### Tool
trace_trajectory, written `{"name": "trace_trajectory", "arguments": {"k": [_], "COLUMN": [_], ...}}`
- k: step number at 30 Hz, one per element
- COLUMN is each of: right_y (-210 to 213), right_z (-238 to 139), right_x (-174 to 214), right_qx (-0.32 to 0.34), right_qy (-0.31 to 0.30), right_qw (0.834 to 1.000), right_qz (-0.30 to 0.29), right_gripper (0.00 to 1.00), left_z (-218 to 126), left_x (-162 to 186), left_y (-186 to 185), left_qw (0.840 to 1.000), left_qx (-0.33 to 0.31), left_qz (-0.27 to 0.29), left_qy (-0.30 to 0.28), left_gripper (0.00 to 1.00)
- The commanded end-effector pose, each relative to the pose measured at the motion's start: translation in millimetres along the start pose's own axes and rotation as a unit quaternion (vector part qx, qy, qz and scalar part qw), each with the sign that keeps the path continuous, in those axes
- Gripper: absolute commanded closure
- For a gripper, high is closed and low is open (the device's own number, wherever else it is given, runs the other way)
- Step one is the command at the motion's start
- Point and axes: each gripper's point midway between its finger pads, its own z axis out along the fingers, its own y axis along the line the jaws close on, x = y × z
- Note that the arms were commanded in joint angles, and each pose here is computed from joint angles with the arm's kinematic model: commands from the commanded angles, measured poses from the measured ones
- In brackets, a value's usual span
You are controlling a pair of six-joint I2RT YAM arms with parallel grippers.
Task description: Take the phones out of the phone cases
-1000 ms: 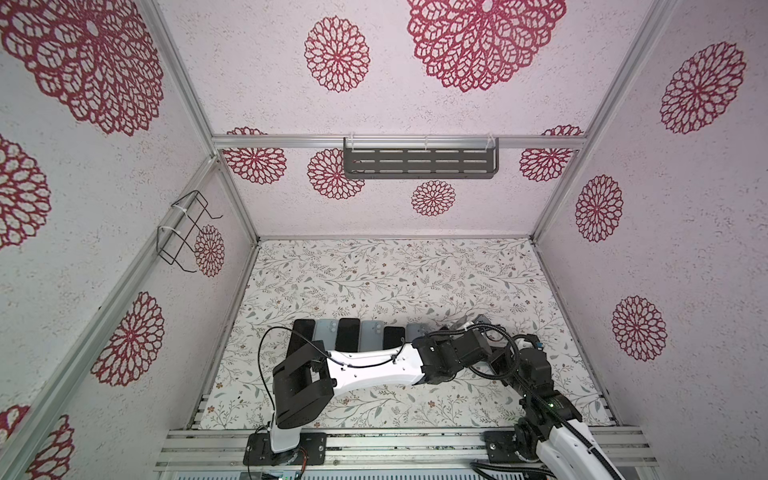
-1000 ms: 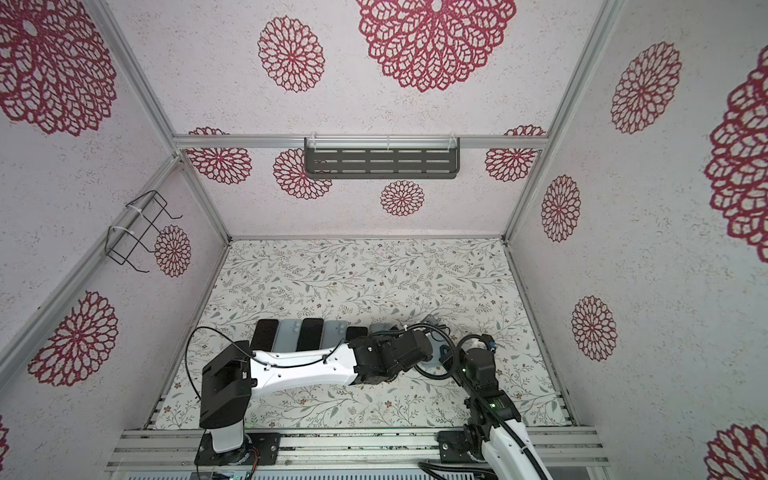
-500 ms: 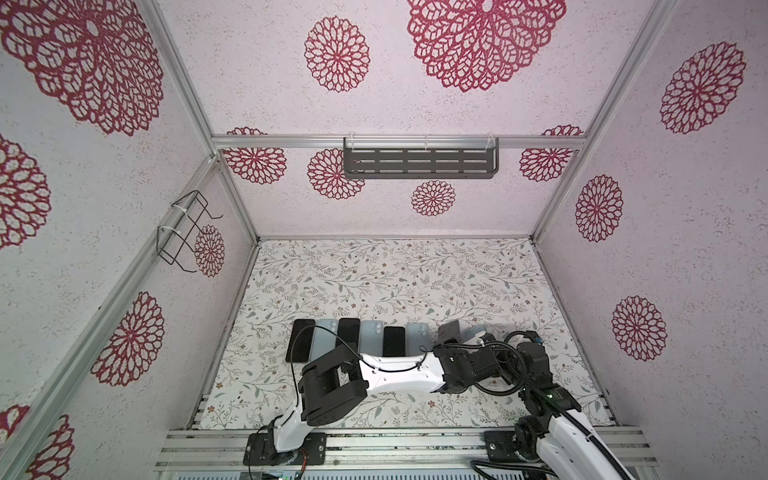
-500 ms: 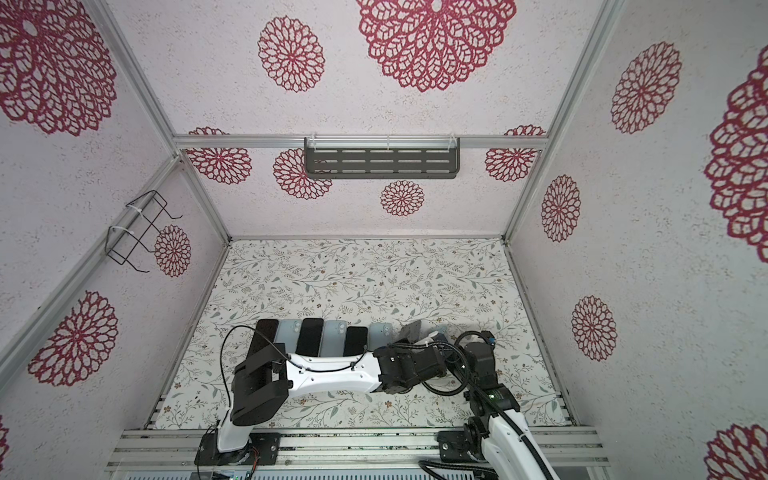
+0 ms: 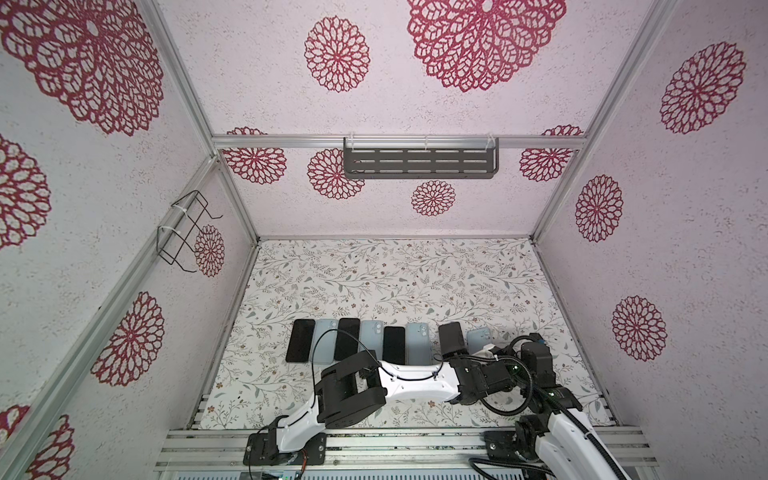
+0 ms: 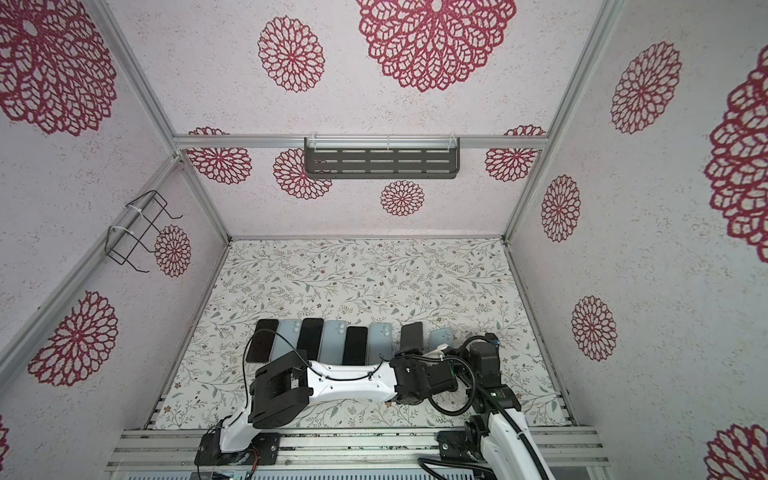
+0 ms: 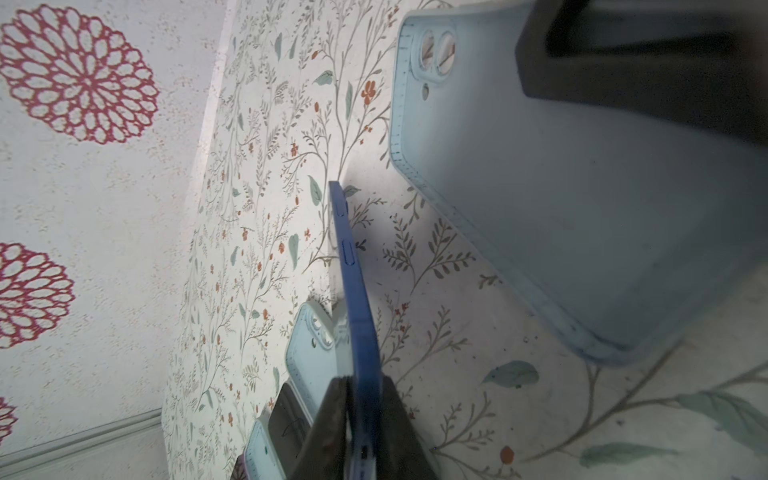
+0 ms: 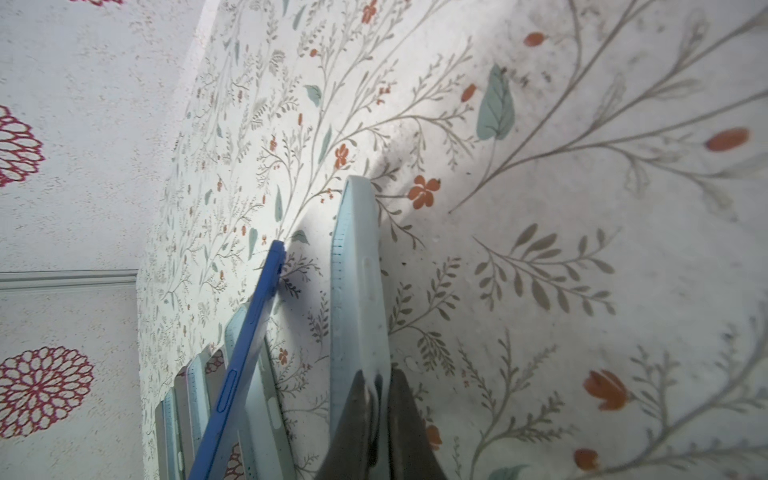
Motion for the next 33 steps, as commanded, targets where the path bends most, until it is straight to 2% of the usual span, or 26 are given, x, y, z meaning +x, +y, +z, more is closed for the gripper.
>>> {"name": "trace_trajectory", "arguments": {"k": [1, 3, 8, 15, 19, 22, 25, 29, 33], "right_y": [27, 26, 26, 23, 22, 22, 23, 25, 26], "right_z": [-6, -6, -3, 1, 2, 2, 5, 11, 20], "right_x": [-13, -12, -11, -12, -14, -17, -19, -23, -20], "right_qx": [-0.042, -0.042, -0.04, -0.03, -0.026, -0.023, -0.023, -0.031, -0.033], "right_qy": [-0.013, -0.01, -0.007, -0.004, -0.008, -0.016, -0.019, -0.032, -0.017], "right_qw": [0.999, 0.999, 0.999, 0.999, 0.999, 0.998, 0.998, 0.996, 0.995], "right_qz": [-0.017, -0.019, -0.023, -0.032, -0.038, -0.049, -0.062, -0.078, -0.095], "right_gripper": [1.0, 1.0, 1.0, 1.0, 1.0, 1.0, 1.0, 1.0, 1.0], "left_z": [-2, 0, 2, 3, 2, 0, -4, -15, -24], "left_x": [7, 8, 4, 3, 4, 7, 15, 35, 61], "left_y": [-34, -38, -40, -33, -25, -11, 13, 55, 84], "left_qw": [0.998, 0.998, 0.999, 1.0, 1.0, 0.998, 0.992, 0.971, 0.949], "left_qx": [0.03, 0.028, 0.03, 0.025, 0.018, 0.021, 0.03, 0.045, 0.043], "left_qz": [0.049, 0.05, 0.036, 0.013, -0.009, -0.053, -0.121, -0.234, -0.31], "left_qy": [0.01, 0.012, 0.005, 0.0, -0.003, -0.006, -0.009, -0.019, -0.023], "left_gripper": [0.75, 0.66, 0.57, 0.35, 0.27, 0.22, 0.19, 0.13, 0.09]}}
